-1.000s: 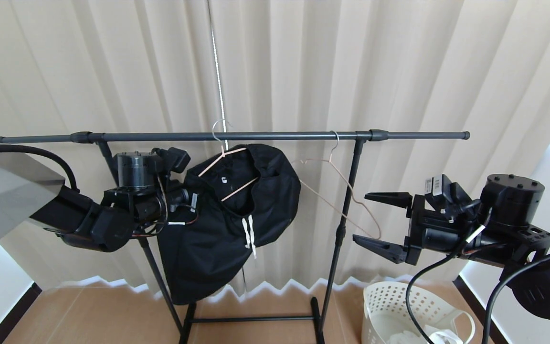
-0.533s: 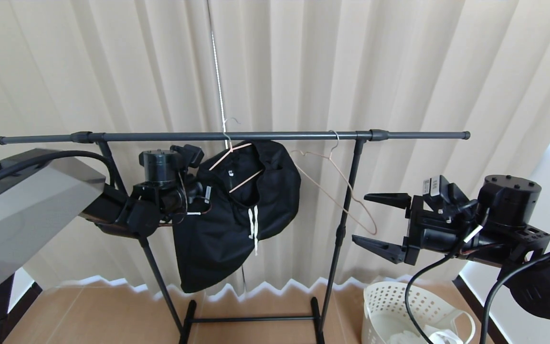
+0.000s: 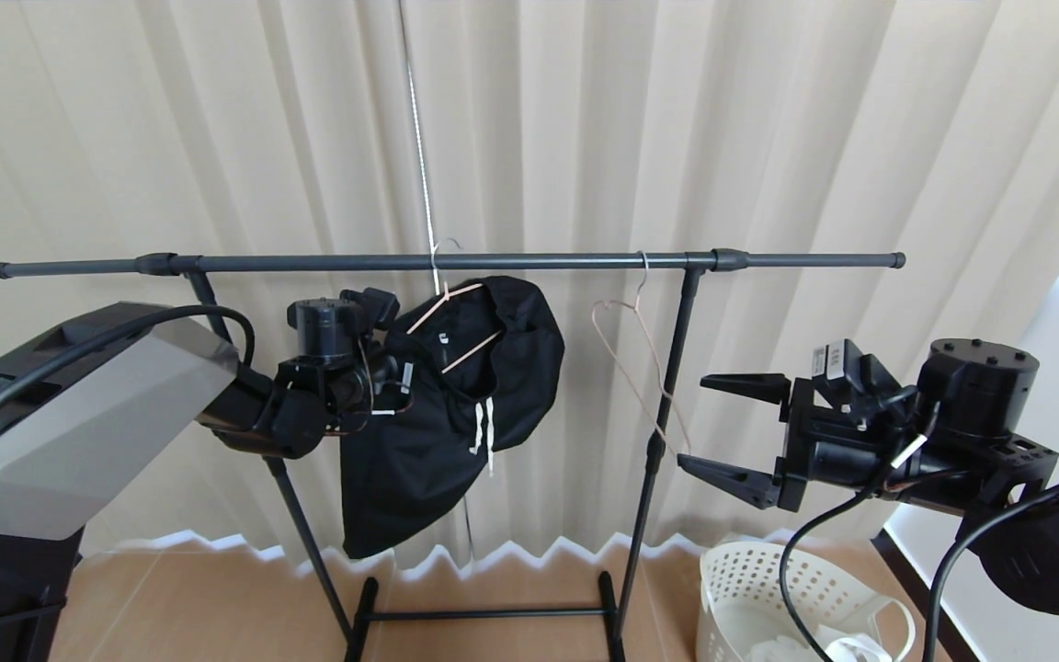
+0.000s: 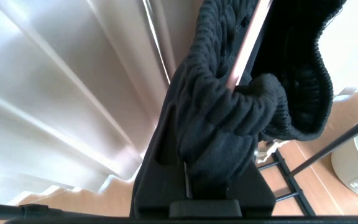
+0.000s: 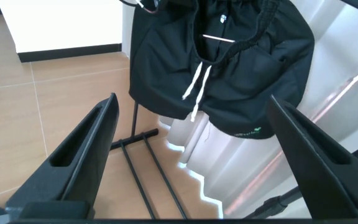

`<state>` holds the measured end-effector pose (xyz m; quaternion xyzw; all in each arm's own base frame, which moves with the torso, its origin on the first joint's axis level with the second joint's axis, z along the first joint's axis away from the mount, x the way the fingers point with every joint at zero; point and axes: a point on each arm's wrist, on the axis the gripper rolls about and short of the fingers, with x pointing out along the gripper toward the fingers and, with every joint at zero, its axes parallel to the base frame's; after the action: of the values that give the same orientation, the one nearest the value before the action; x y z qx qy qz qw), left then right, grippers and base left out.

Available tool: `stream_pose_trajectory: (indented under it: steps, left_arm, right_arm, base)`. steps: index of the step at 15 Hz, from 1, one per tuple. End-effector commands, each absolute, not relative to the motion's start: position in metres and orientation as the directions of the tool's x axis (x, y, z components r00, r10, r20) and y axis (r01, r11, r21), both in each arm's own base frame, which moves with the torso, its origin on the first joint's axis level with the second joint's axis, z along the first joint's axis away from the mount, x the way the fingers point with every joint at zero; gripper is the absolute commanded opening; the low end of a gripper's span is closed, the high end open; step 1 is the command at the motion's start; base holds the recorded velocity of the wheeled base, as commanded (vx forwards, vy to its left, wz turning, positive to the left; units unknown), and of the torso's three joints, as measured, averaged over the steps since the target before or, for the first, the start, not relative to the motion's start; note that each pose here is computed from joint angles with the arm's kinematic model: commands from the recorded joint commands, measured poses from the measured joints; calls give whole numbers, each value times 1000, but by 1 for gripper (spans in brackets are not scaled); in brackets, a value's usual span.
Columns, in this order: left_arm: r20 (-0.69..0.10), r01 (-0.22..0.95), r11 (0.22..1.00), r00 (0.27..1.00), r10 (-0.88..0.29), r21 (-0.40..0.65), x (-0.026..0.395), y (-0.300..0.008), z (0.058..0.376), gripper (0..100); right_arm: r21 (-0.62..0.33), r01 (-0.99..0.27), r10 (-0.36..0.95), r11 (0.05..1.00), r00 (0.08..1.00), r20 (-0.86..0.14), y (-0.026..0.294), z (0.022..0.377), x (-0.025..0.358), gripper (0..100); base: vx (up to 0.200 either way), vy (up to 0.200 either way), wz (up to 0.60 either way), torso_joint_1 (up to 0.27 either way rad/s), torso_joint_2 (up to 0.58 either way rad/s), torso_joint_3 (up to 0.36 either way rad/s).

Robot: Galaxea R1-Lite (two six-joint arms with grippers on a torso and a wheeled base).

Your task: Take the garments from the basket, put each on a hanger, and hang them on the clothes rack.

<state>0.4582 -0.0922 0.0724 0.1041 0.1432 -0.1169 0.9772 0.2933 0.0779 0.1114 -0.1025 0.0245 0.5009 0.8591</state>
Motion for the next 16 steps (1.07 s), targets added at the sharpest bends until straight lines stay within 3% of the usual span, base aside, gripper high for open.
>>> stream_pose_trajectory:
  steps: [1, 16]
  left_arm:
    - [-314, 259, 951, 929, -197, 169, 459, -92, 68, 0]
    - [-328, 252, 957, 924, -195, 142, 455, -91, 65, 0]
  right_arm:
    - [-149, -867, 856, 476, 496, -147, 78, 110, 294, 100]
    - [-148, -867, 856, 476, 495, -148, 78, 110, 294, 100]
  base:
    - [0, 0, 0, 0, 0, 0]
    - [0, 0, 0, 0, 0, 0]
